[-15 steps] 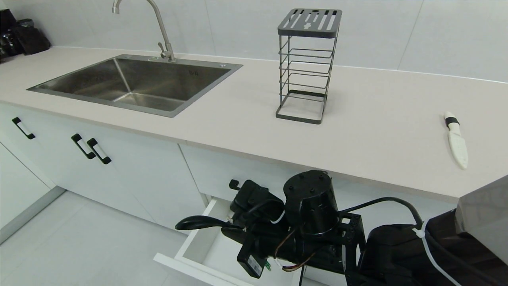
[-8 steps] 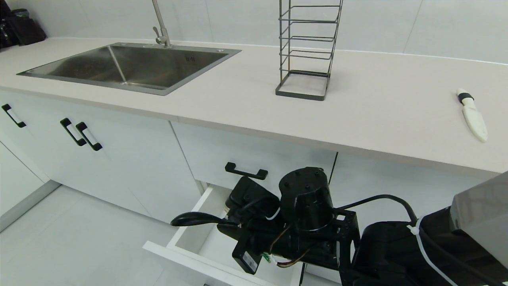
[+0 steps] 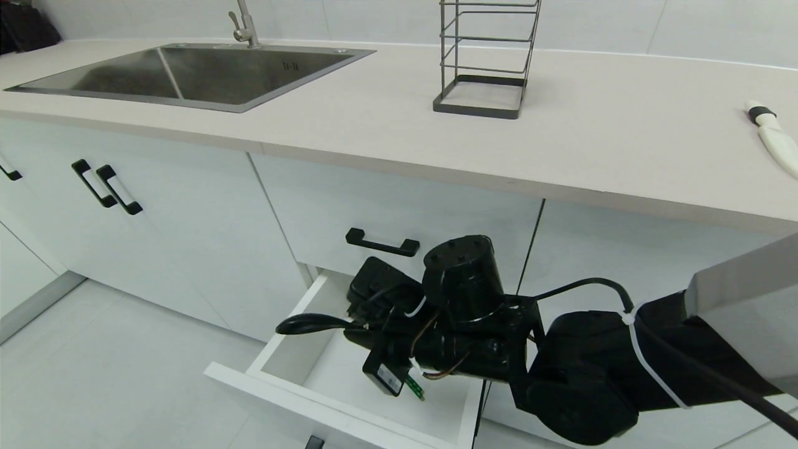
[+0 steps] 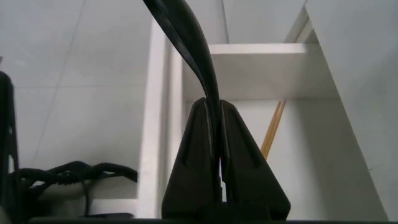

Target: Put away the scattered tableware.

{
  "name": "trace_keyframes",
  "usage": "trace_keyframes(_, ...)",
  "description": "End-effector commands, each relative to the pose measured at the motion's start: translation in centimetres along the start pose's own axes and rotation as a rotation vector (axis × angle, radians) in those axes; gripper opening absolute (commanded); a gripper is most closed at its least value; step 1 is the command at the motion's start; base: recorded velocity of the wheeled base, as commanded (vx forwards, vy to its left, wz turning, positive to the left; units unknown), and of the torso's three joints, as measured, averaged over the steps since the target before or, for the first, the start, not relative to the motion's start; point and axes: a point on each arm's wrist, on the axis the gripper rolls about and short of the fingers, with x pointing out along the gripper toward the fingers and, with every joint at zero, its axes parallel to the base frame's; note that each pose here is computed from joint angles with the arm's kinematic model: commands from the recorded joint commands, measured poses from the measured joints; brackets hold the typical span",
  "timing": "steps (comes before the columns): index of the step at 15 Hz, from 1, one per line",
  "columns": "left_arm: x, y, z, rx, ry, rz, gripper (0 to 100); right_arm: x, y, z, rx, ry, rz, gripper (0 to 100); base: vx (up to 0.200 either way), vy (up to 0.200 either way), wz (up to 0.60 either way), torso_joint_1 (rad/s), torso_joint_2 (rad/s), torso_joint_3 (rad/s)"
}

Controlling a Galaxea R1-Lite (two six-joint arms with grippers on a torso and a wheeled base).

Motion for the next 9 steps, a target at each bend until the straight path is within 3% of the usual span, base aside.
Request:
trace_keyframes(1, 0.0, 0.0, 0.0, 0.0, 0.0, 0.0, 100, 0.5, -0.7, 0.7, -0.015, -0.025, -0.024, 0, 0.0, 0.0, 0.0, -0.002, 0.14, 0.046)
trace_keyframes(4, 0.0, 0.0, 0.0, 0.0, 0.0, 0.001, 100, 0.9, -1.0, 1.3, -0.025, -0.023, -0.104, 0, 0.0, 0.0, 0.0, 0.001, 0.03, 0.011)
trace_keyframes(9, 0.0, 0.0, 0.0, 0.0, 0.0, 0.001, 100, 3.2, 0.6, -1.6, -0.025, 0.077, -0.095, 0, 0.0, 0.0, 0.0, 0.0, 0.0, 0.0)
